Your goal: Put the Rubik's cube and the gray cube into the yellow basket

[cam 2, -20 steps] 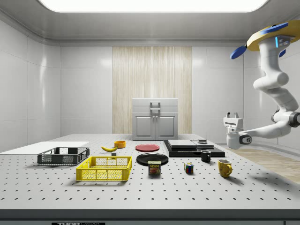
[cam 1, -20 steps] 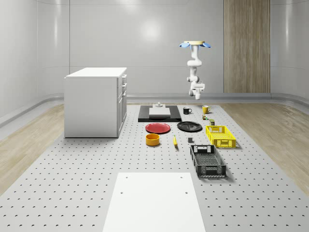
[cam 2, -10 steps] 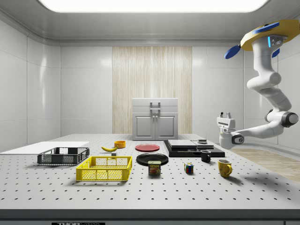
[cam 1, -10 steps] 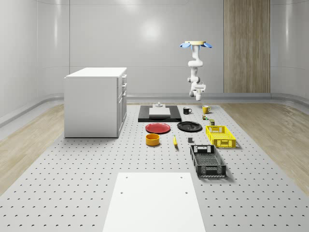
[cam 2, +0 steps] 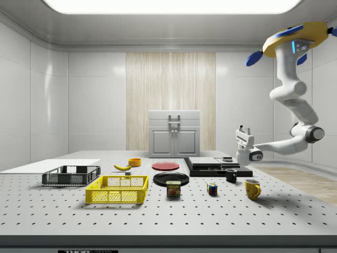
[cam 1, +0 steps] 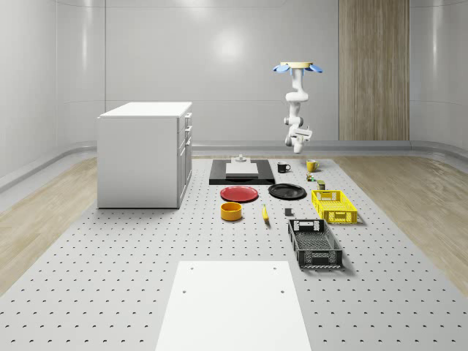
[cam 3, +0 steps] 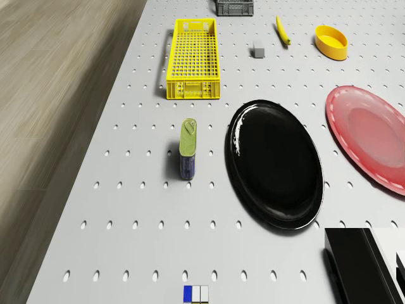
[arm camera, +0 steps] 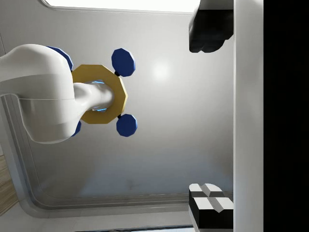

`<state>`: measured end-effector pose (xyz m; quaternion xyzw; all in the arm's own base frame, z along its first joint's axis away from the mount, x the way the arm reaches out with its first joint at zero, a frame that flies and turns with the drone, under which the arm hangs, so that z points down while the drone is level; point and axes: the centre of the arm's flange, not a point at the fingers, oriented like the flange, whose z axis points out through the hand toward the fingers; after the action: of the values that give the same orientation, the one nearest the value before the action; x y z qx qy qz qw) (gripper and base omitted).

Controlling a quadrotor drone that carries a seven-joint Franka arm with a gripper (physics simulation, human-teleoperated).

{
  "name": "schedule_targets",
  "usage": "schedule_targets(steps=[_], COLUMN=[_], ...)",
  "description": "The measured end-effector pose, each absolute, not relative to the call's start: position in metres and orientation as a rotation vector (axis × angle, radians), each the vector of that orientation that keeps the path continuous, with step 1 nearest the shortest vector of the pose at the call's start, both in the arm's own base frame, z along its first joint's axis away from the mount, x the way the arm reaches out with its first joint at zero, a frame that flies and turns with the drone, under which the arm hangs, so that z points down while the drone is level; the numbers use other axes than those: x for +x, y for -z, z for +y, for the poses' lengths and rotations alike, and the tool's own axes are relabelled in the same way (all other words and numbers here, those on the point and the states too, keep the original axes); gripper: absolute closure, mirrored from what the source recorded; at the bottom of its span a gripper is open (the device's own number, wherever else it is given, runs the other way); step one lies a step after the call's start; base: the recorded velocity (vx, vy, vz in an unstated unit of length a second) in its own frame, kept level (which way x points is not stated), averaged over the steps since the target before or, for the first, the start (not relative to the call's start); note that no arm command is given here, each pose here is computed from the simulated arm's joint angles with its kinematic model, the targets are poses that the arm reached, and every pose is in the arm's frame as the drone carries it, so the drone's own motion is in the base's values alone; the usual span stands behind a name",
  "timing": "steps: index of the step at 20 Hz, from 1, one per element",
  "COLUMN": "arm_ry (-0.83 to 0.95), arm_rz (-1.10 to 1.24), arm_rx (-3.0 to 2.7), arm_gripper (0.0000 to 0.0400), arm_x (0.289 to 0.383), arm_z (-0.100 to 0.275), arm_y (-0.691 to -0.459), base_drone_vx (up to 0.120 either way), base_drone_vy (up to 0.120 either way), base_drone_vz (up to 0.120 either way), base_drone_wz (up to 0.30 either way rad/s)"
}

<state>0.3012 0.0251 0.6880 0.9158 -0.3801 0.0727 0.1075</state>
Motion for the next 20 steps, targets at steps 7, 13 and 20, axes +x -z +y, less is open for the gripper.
schedule_targets(steps=[7,13,20], arm_ry=[-0.447,-0.689,-0.781], arm_rz=[-0.919,-0.560,-0.198], arm_rx=[2.205,1.324,0.446], arm_gripper=[0.0000,0.0000,0.0000], arm_x=[0.3016,0.3044,0.3068], arm_z=[0.071,0.097,0.045], arm_y=[-0.661,-0.574,-0.503], base_drone_vx=[0.120,0.120,0.120], base_drone_vy=[0.000,0.000,0.000], base_drone_vz=[0.000,-0.100,-0.120], base_drone_wz=[0.000,0.000,0.000])
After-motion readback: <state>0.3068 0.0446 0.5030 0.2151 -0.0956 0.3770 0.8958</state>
